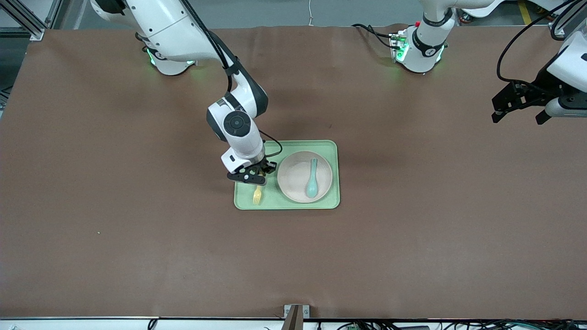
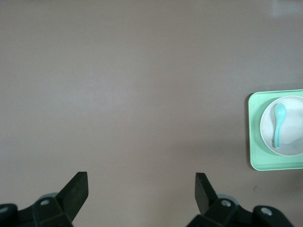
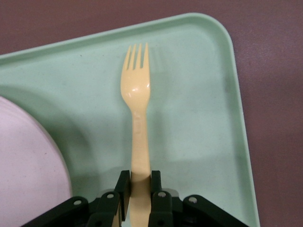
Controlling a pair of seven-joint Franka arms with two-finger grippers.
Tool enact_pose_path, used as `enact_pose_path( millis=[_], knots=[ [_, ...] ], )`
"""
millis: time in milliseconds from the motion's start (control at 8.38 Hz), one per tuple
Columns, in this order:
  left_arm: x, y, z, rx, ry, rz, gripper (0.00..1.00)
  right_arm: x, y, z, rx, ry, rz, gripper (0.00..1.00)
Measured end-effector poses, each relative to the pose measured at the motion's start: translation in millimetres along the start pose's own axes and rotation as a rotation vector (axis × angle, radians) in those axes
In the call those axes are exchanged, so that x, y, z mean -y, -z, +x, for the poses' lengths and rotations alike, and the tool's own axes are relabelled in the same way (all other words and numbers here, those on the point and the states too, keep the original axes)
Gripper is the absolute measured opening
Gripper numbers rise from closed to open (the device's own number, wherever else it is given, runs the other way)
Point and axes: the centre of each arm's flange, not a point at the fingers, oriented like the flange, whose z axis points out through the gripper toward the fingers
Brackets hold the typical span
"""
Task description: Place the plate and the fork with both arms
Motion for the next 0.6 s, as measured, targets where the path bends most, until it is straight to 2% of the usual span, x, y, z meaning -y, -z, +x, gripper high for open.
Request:
enact_pose_path(
  millis=[119,239,597],
  knots=[
    [-0.1,0.0,0.0,0.0,0.0,0.0,1.0,-0.2,-2.4,-3.1,0.005,0.003,-0.004,0.26],
    [-0.1,0.1,0.0,0.0,0.0,0.0,1.0,0.4,-3.6,-5.5,0.008,0.006,-0.006,0.46],
    [-0.3,0.1,-0.1,0.0,0.0,0.0,1.0,1.5,-0.2,-4.9,0.006,0.005,-0.007,0.76]
  ],
)
